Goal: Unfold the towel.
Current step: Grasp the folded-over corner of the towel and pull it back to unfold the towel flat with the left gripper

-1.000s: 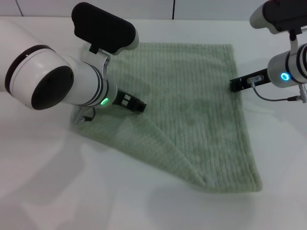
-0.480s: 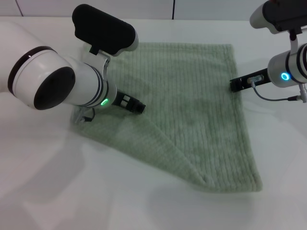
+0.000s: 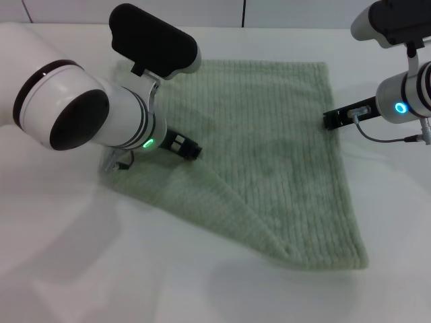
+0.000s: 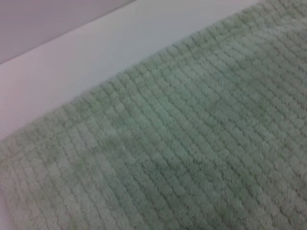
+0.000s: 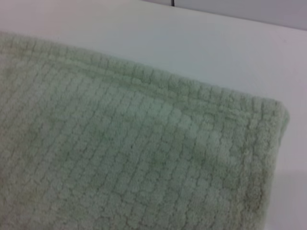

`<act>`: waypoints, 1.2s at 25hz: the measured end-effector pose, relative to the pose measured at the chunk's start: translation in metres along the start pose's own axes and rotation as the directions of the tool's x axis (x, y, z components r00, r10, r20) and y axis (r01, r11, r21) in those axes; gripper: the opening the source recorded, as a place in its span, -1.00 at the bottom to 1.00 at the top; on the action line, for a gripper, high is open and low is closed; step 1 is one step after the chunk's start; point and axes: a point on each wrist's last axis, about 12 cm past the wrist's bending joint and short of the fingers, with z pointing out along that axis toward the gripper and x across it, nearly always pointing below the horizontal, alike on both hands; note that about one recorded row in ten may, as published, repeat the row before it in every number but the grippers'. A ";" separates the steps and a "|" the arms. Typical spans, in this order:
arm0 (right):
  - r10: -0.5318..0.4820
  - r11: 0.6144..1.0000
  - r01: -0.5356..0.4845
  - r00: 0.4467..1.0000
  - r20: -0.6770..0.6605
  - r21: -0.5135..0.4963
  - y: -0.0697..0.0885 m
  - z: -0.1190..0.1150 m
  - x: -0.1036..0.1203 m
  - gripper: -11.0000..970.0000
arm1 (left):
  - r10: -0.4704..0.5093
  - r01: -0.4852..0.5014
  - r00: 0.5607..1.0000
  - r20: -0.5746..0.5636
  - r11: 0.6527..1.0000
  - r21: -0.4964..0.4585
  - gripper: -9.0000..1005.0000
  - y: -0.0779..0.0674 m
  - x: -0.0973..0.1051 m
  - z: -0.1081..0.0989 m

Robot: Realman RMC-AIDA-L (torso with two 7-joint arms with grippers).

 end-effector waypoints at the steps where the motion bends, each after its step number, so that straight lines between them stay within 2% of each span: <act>1: 0.000 1.000 0.000 1.000 -0.001 0.000 0.000 0.000 0.000 -0.98 | 0.009 -0.009 1.000 -0.005 1.000 0.001 0.37 0.000 0.000 0.000; 13: -0.001 1.000 0.001 1.000 0.001 0.000 0.000 0.000 0.000 -0.98 | 0.038 -0.038 0.999 -0.015 0.999 0.003 -0.13 -0.003 -0.003 -0.006; 16: 0.001 1.000 -0.001 1.000 0.001 0.000 0.000 0.000 0.001 -0.98 | 0.050 -0.050 0.999 -0.010 0.999 0.010 -0.61 -0.007 -0.005 -0.013; 21: 0.004 1.000 -0.004 1.000 0.001 0.000 -0.001 0.000 0.001 -0.98 | 0.081 -0.081 0.997 -0.008 0.997 0.021 -0.79 -0.013 -0.008 -0.029; 30: 0.012 1.000 -0.012 1.000 0.001 0.000 -0.002 0.000 0.003 -0.98 | 0.132 -0.131 0.991 -0.036 0.991 0.028 -0.83 -0.017 -0.008 -0.054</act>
